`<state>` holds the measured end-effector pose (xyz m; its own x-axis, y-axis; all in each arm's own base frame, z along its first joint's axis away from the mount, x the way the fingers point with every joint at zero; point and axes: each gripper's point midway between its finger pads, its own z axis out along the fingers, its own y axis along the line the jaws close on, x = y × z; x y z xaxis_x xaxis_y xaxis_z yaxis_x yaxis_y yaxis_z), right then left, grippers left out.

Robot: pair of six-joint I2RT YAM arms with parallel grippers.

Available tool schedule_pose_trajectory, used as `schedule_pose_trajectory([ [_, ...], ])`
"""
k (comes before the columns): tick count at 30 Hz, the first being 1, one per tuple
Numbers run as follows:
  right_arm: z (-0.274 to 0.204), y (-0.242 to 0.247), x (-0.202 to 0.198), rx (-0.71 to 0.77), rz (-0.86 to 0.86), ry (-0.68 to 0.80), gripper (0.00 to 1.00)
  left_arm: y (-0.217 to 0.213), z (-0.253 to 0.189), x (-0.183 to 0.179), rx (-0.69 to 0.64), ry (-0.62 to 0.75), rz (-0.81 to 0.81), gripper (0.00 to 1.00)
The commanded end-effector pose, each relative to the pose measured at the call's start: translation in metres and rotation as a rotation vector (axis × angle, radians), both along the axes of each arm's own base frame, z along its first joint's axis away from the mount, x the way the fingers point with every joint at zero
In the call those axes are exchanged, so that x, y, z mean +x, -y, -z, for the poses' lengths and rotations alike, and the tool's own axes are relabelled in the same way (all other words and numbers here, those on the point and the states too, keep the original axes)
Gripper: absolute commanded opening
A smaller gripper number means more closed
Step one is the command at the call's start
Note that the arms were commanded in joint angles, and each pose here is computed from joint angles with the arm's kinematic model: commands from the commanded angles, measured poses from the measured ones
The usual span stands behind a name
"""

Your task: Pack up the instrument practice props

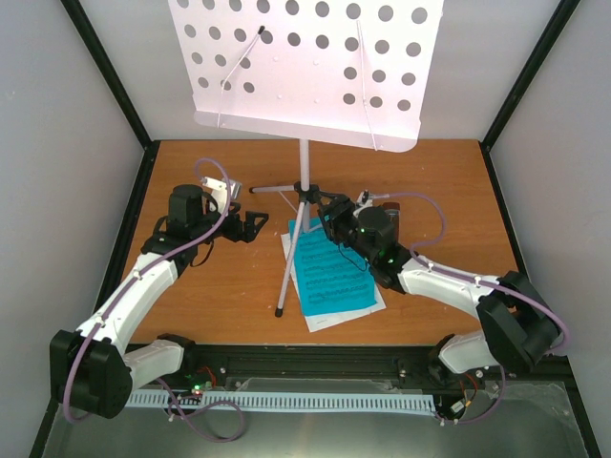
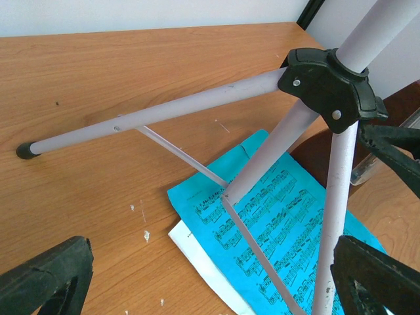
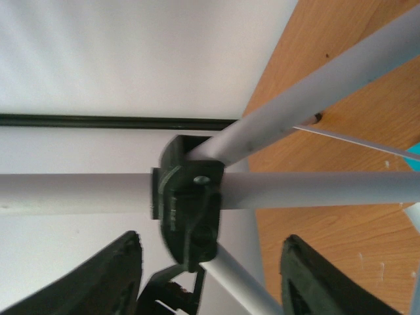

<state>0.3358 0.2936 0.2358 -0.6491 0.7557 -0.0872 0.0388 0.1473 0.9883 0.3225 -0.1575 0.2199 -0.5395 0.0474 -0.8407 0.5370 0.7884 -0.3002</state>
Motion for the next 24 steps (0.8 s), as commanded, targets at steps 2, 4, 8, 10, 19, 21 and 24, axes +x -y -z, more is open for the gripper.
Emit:
schedule_pose_trajectory([
  [2,-0.016,0.003,0.005,0.029,0.033,0.033,0.62,-0.004,-0.006,0.0,0.008,0.025,-0.014,0.99],
  [4,-0.013,0.0,0.007,0.021,0.027,0.027,0.53,-0.005,-0.006,0.0,0.011,0.026,-0.018,0.99],
  [8,-0.007,-0.003,0.011,0.013,0.026,0.02,0.38,-0.005,-0.006,0.0,0.013,0.027,-0.02,1.0],
  [10,-0.004,-0.005,0.012,0.01,0.022,0.013,0.36,-0.005,-0.006,0.0,0.013,0.027,-0.019,0.99],
  [19,-0.001,-0.002,0.013,-0.05,0.033,0.053,0.14,-0.005,-0.005,0.0,0.015,0.028,-0.02,0.99],
  [21,-0.002,-0.001,0.013,-0.069,0.027,0.077,0.12,-0.005,-0.005,0.0,0.015,0.025,-0.019,0.99],
  [24,-0.004,-0.003,0.012,-0.11,0.007,0.126,0.12,-0.006,-0.003,0.001,0.018,0.021,-0.024,0.99],
])
